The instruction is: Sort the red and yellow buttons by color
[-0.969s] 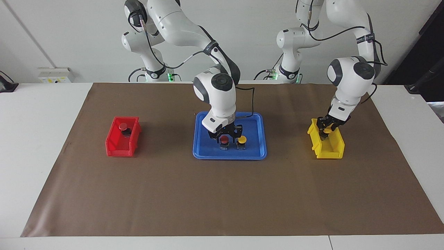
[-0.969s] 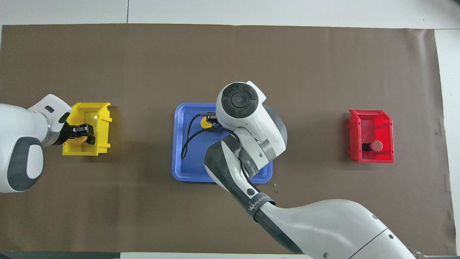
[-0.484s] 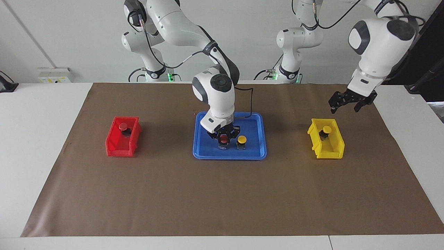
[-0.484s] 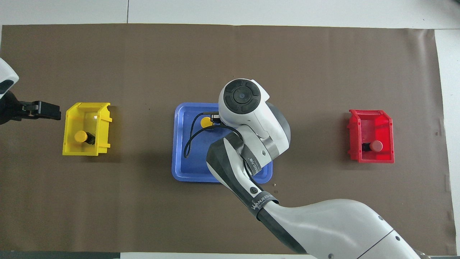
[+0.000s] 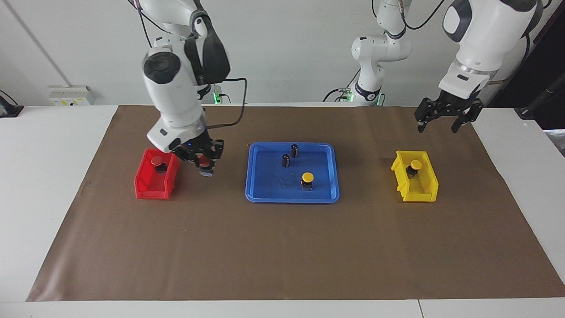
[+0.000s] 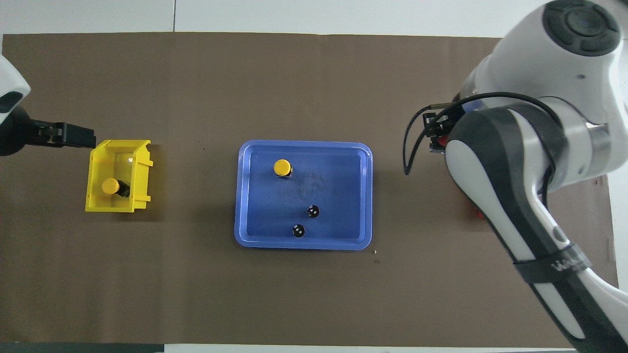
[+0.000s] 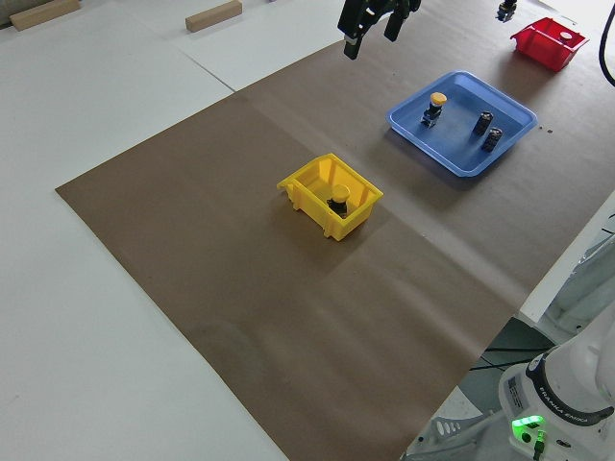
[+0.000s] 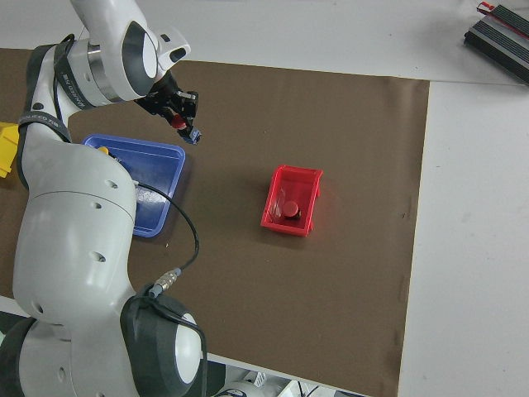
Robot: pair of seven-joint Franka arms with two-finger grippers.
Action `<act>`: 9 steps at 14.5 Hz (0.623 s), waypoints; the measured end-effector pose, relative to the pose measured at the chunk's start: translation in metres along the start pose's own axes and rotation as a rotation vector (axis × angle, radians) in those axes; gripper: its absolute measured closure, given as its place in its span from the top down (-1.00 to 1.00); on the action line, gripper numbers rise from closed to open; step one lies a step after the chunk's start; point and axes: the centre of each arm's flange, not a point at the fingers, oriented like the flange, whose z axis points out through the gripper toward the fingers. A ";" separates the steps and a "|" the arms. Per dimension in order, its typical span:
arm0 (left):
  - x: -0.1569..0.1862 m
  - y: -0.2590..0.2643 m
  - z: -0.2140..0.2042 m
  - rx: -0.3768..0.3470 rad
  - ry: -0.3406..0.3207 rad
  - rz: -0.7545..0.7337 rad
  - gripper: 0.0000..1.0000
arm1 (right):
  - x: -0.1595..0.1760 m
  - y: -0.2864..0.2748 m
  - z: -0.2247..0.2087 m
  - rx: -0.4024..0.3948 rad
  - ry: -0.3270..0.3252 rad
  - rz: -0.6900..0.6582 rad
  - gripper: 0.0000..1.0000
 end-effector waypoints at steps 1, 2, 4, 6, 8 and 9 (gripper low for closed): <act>0.001 0.035 0.032 -0.010 0.004 -0.015 1.00 | -0.009 0.038 0.008 0.004 0.003 -0.027 -0.19; 0.000 0.077 0.064 -0.020 -0.001 -0.028 1.00 | -0.016 0.069 0.021 0.005 0.016 -0.045 -0.19; -0.005 0.162 0.121 -0.045 -0.002 -0.057 1.00 | -0.024 0.105 0.051 0.003 0.041 -0.082 -0.19; -0.012 0.223 0.162 -0.067 -0.001 -0.056 1.00 | -0.031 0.122 0.078 0.000 0.049 -0.120 -0.19; -0.016 0.256 0.181 -0.073 -0.013 -0.058 1.00 | -0.036 0.133 0.093 0.000 0.048 -0.119 -0.19; -0.017 0.267 0.188 -0.073 -0.018 -0.060 1.00 | -0.038 0.135 0.096 0.000 0.050 -0.117 -0.19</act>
